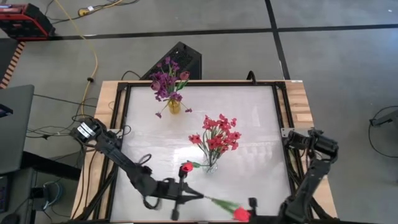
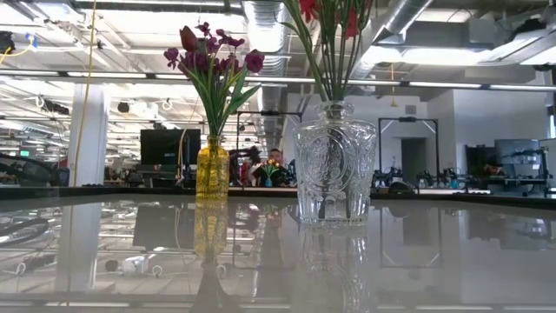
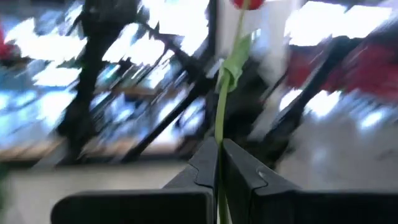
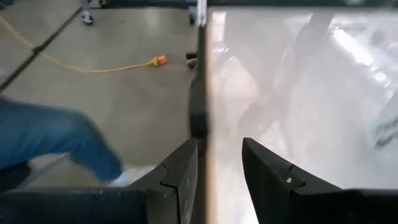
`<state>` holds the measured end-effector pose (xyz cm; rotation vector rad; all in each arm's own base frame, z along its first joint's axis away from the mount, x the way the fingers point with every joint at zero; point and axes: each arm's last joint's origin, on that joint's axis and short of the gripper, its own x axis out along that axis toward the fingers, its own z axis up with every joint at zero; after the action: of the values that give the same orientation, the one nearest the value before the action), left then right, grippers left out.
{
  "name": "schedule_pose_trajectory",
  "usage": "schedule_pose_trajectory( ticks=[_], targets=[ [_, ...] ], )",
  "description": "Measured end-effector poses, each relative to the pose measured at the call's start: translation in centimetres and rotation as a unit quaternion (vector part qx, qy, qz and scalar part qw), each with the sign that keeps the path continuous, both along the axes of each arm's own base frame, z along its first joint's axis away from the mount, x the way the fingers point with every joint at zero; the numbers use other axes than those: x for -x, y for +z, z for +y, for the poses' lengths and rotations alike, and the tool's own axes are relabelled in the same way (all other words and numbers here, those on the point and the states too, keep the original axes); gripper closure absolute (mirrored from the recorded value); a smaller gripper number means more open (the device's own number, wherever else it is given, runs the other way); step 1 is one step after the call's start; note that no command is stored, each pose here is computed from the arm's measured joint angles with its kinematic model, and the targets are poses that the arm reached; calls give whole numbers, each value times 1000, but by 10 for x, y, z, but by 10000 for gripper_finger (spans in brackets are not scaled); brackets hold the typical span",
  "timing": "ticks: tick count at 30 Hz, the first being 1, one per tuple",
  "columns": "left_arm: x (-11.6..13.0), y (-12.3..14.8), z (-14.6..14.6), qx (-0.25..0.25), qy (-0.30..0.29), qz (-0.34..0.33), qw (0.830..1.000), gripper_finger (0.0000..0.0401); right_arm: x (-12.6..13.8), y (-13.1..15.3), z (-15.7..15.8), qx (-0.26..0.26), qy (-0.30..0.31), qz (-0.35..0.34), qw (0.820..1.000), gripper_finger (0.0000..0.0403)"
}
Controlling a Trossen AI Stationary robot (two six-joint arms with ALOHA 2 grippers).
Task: Sort flowers into vase by color
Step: Put the red flower into the transparent vase
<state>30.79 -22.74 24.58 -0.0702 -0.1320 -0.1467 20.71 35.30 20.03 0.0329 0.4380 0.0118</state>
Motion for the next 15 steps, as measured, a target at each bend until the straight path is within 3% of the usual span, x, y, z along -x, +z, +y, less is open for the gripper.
schedule_pose_trajectory(
  ticks=[4, 7, 11, 15],
  targets=[
    [10, 2, 6, 31, -74, -80, 994, 401, -32, 3, -12, 37, -3, -24, 999, 251],
    [11, 1, 5, 23, -110, -88, 990, 401, -58, 15, -20, 39, 13, -63, 997, 251],
    [11, -2, 2, 2, -138, -84, 987, 401, -88, 36, -31, 46, 87, -133, 986, 251],
    [11, -4, 1, -9, -156, -83, 984, 401, -107, 50, -46, 83, 79, -193, 974, 251]
  ],
)
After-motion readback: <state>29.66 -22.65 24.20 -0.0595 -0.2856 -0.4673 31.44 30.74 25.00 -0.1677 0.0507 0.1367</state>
